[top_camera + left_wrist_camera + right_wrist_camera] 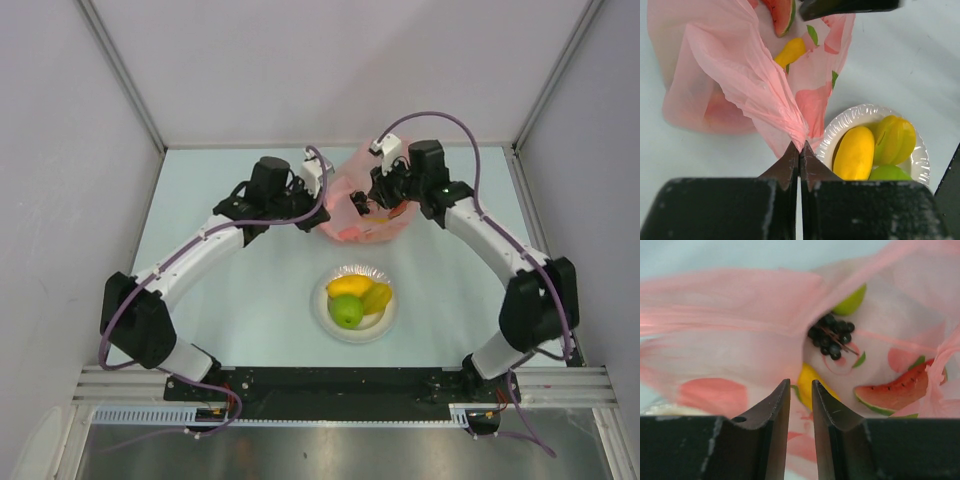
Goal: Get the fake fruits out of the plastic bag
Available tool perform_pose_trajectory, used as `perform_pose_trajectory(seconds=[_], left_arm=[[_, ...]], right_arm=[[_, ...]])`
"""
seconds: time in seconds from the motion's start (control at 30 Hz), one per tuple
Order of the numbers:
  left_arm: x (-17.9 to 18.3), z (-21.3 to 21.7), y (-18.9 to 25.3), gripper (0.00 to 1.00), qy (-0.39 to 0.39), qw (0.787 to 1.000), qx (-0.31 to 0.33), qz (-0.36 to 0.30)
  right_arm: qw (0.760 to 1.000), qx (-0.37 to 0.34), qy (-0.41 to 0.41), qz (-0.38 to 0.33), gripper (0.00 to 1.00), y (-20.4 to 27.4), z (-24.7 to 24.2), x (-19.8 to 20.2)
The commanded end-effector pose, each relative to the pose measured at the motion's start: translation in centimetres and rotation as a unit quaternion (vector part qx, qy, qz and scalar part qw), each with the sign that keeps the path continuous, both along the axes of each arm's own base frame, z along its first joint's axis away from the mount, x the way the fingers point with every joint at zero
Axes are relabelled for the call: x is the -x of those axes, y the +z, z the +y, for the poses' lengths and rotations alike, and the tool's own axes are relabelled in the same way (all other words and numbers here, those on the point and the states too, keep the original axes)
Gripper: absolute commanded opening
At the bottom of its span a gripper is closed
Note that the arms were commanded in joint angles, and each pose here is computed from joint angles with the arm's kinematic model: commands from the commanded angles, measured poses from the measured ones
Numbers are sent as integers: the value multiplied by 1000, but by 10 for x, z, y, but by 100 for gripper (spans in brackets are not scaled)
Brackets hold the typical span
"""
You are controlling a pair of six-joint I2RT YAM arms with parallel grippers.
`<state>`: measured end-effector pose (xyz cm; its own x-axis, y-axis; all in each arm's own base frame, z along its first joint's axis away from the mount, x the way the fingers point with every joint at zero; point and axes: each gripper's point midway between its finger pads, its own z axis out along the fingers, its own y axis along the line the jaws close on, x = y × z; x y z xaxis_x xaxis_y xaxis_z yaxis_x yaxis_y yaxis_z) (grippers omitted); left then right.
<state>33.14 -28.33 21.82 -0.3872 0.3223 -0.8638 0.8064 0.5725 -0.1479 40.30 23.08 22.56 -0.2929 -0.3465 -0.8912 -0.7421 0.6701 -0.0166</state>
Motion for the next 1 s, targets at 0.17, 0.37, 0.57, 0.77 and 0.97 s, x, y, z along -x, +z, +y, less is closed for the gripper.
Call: perform_pose_trajectory(seconds=[0.17, 0.37, 0.57, 0.77, 0.97], left_arm=[[66, 48, 22, 0, -49, 995, -41, -75], [76, 63, -2, 0, -57, 992, -77, -85], [73, 48, 1, 0, -73, 991, -65, -94], [66, 37, 13, 0, -73, 992, -45, -97], [66, 41, 10, 0, -68, 992, -50, -95]], right_arm=[[994, 92, 41, 29, 29, -86, 28, 13], [994, 101, 48, 10, 30, -86, 37, 24], [989, 136, 52, -29, 44, -97, 35, 6], [981, 182, 66, -30, 59, -134, 34, -7], [973, 183, 136, 35, 81, -166, 40, 19]])
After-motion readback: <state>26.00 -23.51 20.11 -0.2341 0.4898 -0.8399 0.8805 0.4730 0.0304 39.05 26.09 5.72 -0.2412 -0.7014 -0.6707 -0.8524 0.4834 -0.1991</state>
